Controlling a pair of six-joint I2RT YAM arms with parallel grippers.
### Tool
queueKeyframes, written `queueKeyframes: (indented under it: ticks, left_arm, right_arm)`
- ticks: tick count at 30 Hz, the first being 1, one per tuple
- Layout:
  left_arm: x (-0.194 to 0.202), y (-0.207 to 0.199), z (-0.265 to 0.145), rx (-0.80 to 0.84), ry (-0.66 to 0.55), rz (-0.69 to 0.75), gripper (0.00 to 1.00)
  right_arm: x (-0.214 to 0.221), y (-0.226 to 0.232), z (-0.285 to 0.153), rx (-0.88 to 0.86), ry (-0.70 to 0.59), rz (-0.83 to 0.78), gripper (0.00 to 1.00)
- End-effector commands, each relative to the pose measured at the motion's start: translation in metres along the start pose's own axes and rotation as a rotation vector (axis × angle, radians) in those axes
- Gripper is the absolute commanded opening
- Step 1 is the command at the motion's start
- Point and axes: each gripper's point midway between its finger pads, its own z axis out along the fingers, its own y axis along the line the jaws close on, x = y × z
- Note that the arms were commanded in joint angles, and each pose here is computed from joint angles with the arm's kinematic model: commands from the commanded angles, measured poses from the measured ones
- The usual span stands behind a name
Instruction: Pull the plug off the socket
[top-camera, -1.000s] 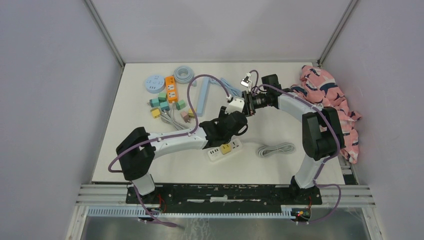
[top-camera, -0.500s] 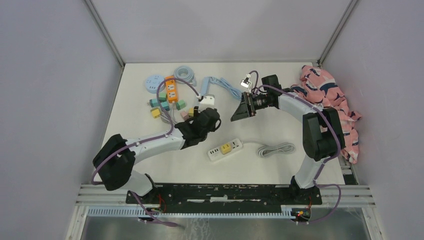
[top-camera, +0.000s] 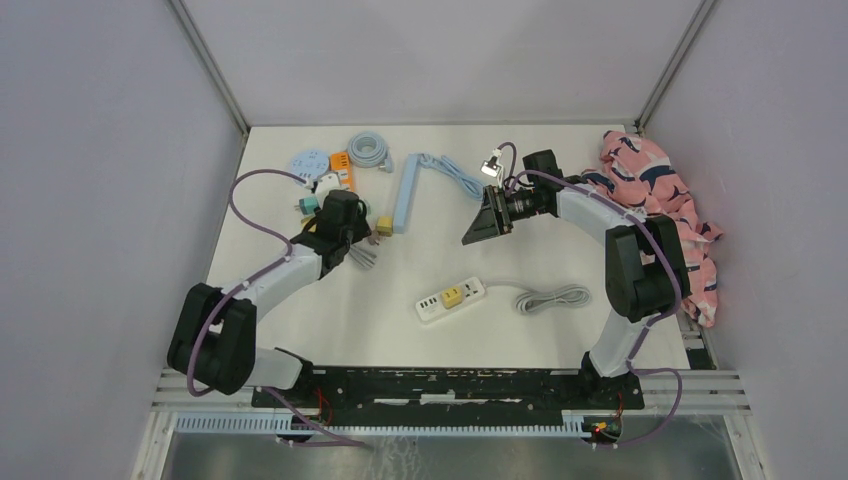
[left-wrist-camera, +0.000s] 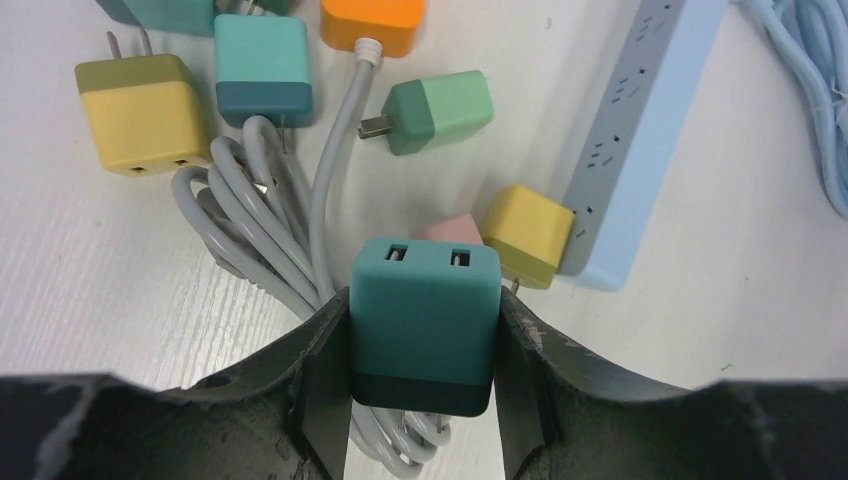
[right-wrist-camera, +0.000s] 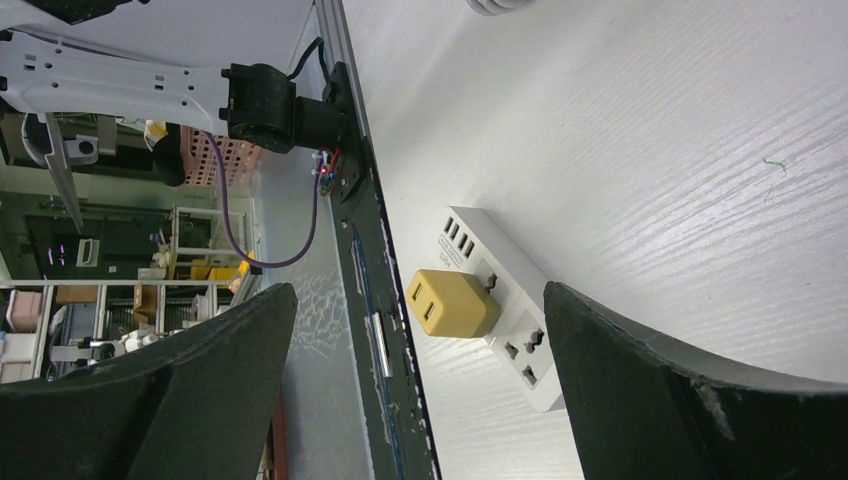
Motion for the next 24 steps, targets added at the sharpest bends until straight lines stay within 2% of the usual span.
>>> queueKeyframes:
  ticks: [1,9,11,14,16,19,24]
  left_arm:
    - [-0.017,-0.009,0.013,0.030,-0.017,-0.123,0.09]
    - [-0.015,0.008,0.031,-0.053,0.010,-0.139,0.22]
    - [-0.015,0.010,0.033,-0.060,0.013,-0.143,0.35]
    - [-0.015,0.010,0.033,-0.062,0.022,-0.141,0.61]
    - [-0.018,0.008,0.031,-0.050,0.021,-0.142,0.72]
    - [-0.020,0.003,0.026,-0.023,0.021,-0.145,0.83]
    - [-0.024,-0.006,0.014,0.036,0.037,-0.150,0.91]
  right_arm:
    - [-0.018,0.015,-0.005,-0.007,-0.023,-0.097,1.00]
    - [-0.017,0.017,-0.006,-0.009,-0.021,-0.104,1.00]
    - [-0.018,0.017,-0.006,-0.009,-0.021,-0.107,1.00]
    - [-0.017,0.018,-0.006,-0.008,-0.021,-0.110,1.00]
    - [-0.017,0.017,-0.006,-0.006,-0.021,-0.114,1.00]
    - [-0.017,0.018,-0.007,-0.006,-0.020,-0.119,1.00]
    - [-0.017,0.021,-0.009,0.004,-0.017,-0.152,1.00]
